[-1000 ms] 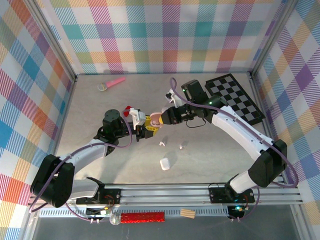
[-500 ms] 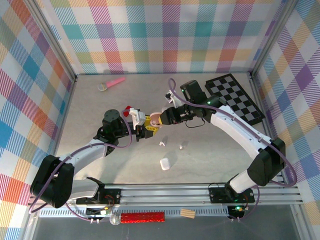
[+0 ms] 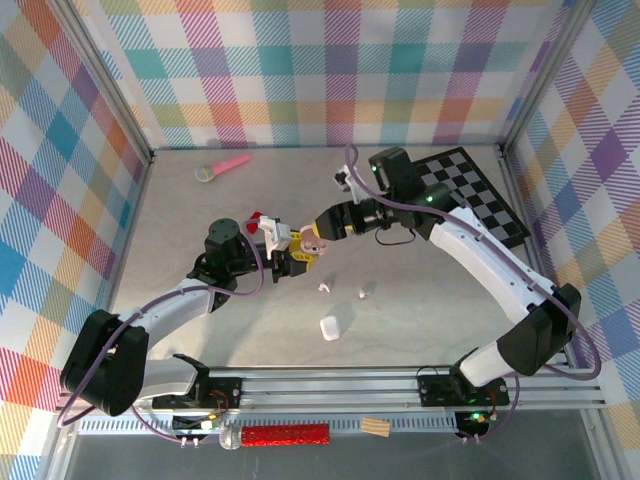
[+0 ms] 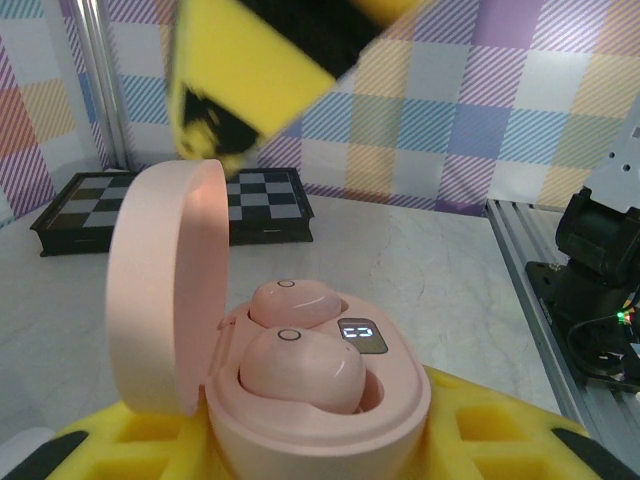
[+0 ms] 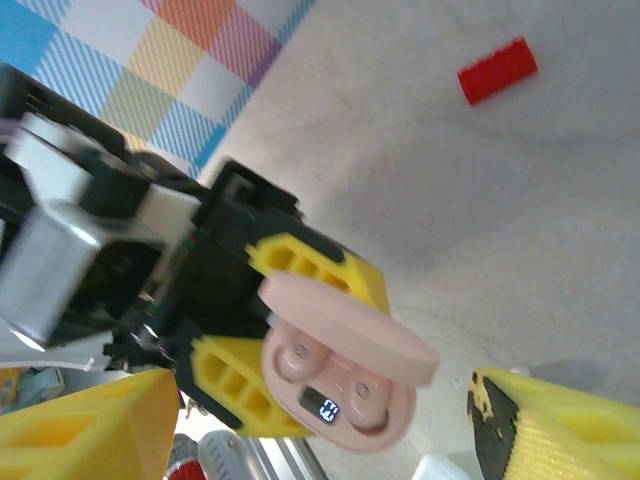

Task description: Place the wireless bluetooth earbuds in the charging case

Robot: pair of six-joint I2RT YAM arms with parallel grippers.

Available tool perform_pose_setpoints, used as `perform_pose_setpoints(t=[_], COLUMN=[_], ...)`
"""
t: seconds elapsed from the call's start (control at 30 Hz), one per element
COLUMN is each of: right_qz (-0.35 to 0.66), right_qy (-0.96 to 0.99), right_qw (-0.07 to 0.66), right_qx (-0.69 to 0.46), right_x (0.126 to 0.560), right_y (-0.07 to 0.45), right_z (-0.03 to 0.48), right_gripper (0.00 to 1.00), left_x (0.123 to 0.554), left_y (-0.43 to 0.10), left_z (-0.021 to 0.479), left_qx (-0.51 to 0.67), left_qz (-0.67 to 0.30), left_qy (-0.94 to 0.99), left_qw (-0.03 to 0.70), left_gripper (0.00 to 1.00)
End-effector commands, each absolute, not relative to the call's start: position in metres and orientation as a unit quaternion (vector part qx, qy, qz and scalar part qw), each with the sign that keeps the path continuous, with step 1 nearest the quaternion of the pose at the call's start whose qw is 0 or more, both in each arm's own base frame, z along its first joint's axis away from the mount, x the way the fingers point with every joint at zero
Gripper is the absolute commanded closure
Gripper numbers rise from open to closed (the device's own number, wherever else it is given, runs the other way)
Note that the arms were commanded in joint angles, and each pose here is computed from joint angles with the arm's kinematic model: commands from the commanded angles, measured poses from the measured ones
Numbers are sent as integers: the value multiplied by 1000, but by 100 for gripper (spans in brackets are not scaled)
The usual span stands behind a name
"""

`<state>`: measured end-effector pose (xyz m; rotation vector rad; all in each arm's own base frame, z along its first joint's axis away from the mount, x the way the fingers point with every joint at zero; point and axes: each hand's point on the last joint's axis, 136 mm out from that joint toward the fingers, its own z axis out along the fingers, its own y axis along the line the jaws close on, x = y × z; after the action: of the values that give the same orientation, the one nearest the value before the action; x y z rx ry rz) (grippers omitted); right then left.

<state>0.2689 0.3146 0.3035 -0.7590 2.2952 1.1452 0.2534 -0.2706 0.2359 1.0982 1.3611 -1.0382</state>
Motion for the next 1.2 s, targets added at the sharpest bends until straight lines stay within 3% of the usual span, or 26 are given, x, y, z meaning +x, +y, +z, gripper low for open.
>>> perform_pose_setpoints(t=[0.0,0.37,0.83,1.0,1.17], right_qz=[442,493,498,518,572], right_qy=[809,786,784,797,786], right_qw=[234,182,181,200,163], right_qx=[-308,-325,-323,-236,-169], right_x=[272,248,232,251,254], right_y=[328,334,324,311,308], right_z=[322,321,320,326,324], right_gripper=[23,25,28,29,21], left_x=[251,257,270,273,274], left_y=[-275,-274,-269,-267,-266], left_z=[257,263,275,277,285], left_qx=[476,460,431,423,413], left_qz=[-438,-432,-412,-402,-404], left_qy=[539,547,556,559,548], left_qw=[541,550,579,589,605], left_gripper=[63,63,63,63,63])
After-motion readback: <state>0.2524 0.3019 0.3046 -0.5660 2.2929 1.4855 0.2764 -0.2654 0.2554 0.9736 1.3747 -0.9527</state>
